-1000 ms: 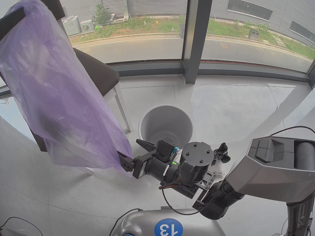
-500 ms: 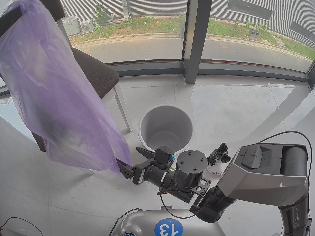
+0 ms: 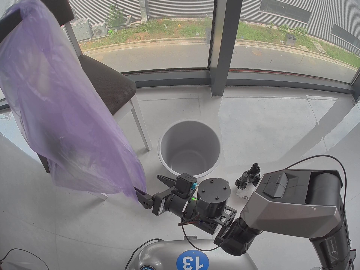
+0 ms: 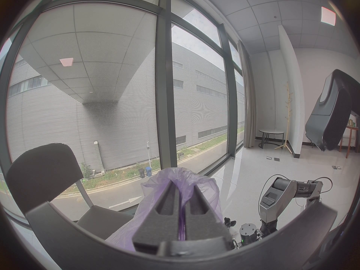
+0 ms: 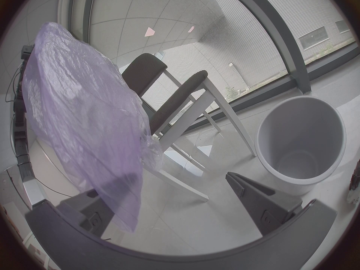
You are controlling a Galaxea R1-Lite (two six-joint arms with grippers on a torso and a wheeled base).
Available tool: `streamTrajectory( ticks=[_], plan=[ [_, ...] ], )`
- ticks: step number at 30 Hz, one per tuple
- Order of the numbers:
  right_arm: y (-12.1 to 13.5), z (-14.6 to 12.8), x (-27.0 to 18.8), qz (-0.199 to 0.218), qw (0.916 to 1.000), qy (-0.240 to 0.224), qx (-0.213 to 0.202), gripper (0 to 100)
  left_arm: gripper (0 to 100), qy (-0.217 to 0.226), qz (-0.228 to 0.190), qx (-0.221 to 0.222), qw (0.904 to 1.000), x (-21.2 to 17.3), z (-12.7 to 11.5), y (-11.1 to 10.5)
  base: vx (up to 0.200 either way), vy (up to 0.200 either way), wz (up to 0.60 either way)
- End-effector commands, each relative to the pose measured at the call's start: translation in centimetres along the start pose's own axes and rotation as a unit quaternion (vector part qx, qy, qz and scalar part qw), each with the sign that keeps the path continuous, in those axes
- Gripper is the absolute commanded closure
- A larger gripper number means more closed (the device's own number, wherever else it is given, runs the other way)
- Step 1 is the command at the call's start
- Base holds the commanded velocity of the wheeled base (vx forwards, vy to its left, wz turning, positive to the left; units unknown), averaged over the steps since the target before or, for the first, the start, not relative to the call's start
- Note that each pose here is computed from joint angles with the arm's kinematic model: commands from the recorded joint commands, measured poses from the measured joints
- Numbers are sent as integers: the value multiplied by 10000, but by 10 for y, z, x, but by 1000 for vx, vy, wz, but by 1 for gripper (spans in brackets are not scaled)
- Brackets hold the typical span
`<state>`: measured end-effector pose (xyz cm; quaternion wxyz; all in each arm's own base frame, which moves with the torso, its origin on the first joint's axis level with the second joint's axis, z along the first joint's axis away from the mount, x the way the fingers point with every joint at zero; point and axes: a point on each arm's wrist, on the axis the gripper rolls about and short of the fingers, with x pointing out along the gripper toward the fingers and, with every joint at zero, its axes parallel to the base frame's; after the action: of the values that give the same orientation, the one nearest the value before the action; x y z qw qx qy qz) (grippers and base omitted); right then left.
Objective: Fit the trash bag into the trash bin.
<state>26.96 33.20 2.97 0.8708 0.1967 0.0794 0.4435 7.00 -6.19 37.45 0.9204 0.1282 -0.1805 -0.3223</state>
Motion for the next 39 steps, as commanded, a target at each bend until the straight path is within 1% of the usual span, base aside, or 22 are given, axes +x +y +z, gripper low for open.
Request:
streamTrajectory(
  ticks=[1,4,10,16,22,23,32,35,39],
  plan=[
    [0,4,5,42,9999,-111,-6,0,100,9,-9,0,10000,-1,-1,0,0,0,0],
    [0,5,7,54,9999,-139,-8,0,100,-27,5,0,10000,1,-1,0,0,0,0],
    [-3,-5,8,40,10000,-52,5,0,100,-53,23,10,10000,4,-1,0,0,0,0],
    [-2,-3,13,64,9999,-160,0,0,100,-29,21,4,10000,4,-3,0,0,0,0],
    [-1,-4,14,84,9998,-167,0,0,100,-16,-9,10,10000,4,-4,-1,0,0,0],
    [-1,-4,14,84,9998,-167,0,100,100,-12,-19,10,10000,4,-4,-1,0,0,0],
    [-1,-1,5,59,9998,-204,-1,100,100,128,-42,12,9999,5,-12,-3,0,0,0],
    [0,5,-5,17,9998,-206,-40,100,100,199,-70,11,9998,7,-16,-4,0,0,0],
    [-5,19,-26,-156,9997,-158,-56,100,100,421,-92,48,9991,9,-25,-8,0,0,0]
  ],
)
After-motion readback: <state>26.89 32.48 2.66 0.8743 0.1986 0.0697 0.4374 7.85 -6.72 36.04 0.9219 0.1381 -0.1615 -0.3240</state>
